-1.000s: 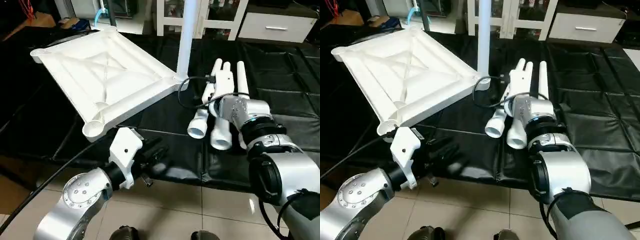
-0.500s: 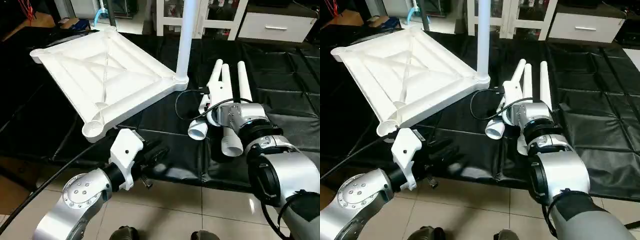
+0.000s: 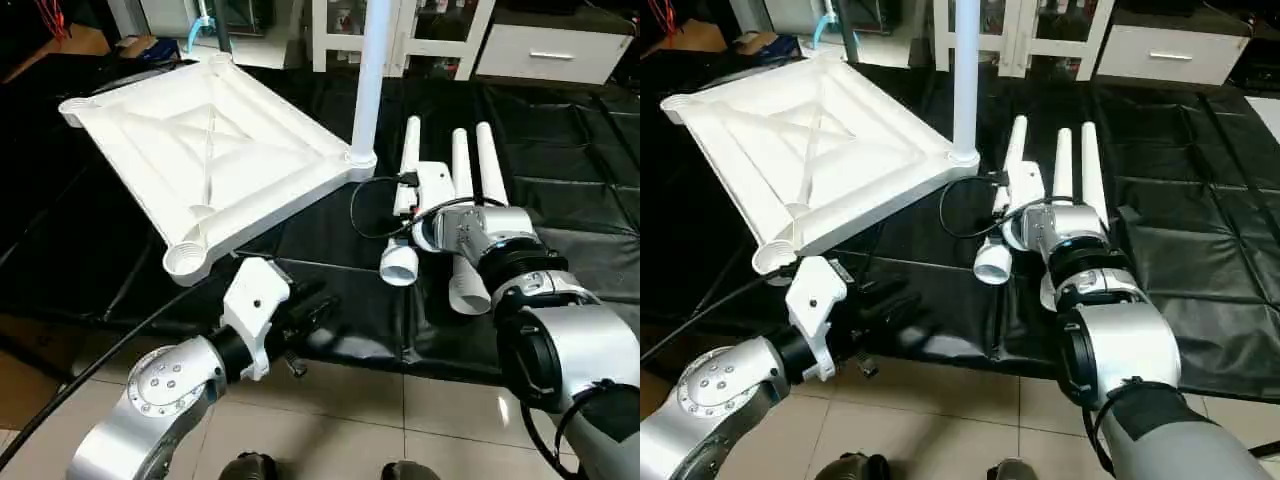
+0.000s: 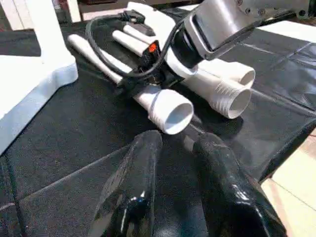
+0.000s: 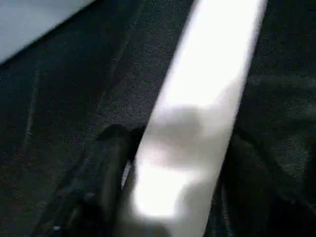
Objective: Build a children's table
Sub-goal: Pick table leg
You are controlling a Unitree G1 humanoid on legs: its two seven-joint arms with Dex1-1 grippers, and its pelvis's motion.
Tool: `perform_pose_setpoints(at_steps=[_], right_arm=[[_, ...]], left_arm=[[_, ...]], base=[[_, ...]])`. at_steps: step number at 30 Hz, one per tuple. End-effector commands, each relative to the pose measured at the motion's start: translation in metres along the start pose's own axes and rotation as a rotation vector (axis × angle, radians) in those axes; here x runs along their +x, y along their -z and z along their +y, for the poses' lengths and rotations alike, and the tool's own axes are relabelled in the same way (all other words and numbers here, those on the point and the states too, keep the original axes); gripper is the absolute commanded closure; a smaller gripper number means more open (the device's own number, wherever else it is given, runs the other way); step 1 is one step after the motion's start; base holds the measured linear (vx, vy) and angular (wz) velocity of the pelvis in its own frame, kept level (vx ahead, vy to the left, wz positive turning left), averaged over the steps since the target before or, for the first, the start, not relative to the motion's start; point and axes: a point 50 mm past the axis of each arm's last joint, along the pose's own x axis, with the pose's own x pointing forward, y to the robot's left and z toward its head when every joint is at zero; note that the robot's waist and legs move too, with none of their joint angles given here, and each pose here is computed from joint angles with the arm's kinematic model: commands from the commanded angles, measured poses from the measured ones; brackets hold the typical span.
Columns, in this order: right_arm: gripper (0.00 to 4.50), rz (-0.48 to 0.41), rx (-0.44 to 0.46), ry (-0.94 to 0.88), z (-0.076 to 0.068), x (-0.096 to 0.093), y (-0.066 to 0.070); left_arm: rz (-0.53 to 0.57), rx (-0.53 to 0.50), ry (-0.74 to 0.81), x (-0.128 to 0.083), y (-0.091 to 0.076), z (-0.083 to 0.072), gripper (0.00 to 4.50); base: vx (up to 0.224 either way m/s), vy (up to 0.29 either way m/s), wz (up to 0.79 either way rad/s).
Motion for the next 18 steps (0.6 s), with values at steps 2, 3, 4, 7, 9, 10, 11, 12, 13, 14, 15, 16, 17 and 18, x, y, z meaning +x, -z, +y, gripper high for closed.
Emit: perform_pose_setpoints(at_steps=[2,3,4,7,9,10,11,12,13,14,15,16,17,18], right_arm=[[2.04,0.041,0.050,0.000,-0.0024,0.0018,0.0088],[2.09,0.040,0.053,0.001,-0.0028,0.0017,0.0086],[2.15,0.039,0.054,0.002,-0.0029,0.0017,0.0086],[2.33,0.022,0.081,0.008,-0.0057,0.0009,0.0070],[2.41,0.016,0.089,0.010,-0.0064,0.0007,0.0063],[2.49,0.007,0.110,0.008,-0.0071,0.0002,0.0052],[2.49,-0.005,0.129,0.010,-0.0082,-0.0003,0.0039],[2.57,-0.025,0.154,0.008,-0.0092,-0.0007,0.0022],[2.57,-0.041,0.184,0.001,-0.0096,-0.0009,0.0014],[2.59,-0.062,0.204,-0.008,-0.0099,-0.0010,0.0002],[2.60,-0.079,0.220,-0.014,-0.0103,-0.0012,-0.0007],[2.62,-0.085,0.236,-0.019,-0.0111,-0.0016,-0.0011],[2.62,-0.086,0.247,-0.026,-0.0116,-0.0020,-0.0012],[2.63,-0.084,0.254,-0.030,-0.0120,-0.0023,-0.0010]], left_arm=[[-0.003,0.023,0.007,-0.0005,-0.0028,-0.0015,3.11],[-0.003,0.023,0.007,-0.0003,-0.0029,-0.0014,3.11],[-0.004,0.023,0.007,-0.0002,-0.0029,-0.0014,3.11],[-0.004,0.026,0.006,0.0010,-0.0031,-0.0006,3.11],[-0.005,0.027,0.005,0.0013,-0.0032,-0.0004,3.11],[-0.006,0.029,0.002,0.0015,-0.0033,0.0001,3.11],[-0.007,0.032,-0.002,0.0015,-0.0032,0.0005,3.11],[-0.007,0.033,-0.006,0.0014,-0.0030,0.0010,3.11],[-0.005,0.035,-0.010,0.0009,-0.0022,0.0019,3.11],[-0.001,0.037,-0.012,0.0006,-0.0015,0.0025,3.11],[0.002,0.039,-0.013,0.0004,-0.0009,0.0030,3.11],[0.007,0.042,-0.015,0.0005,-0.0005,0.0035,3.11],[0.009,0.046,-0.017,0.0007,-0.0005,0.0044,3.11],[0.009,0.049,-0.018,0.0008,-0.0006,0.0051,3.11]], base=[[0.000,0.000,0.00],[0.000,0.000,0.00],[0.000,0.000,0.00],[0.000,0.000,0.00],[0.000,0.000,0.00],[0.000,0.000,0.00],[0.000,0.000,0.00],[0.000,0.000,0.00],[0.000,0.000,0.00],[0.000,0.000,0.00],[0.000,0.000,0.00],[0.000,0.000,0.00],[0.000,0.000,0.00],[0.000,0.000,0.00]])
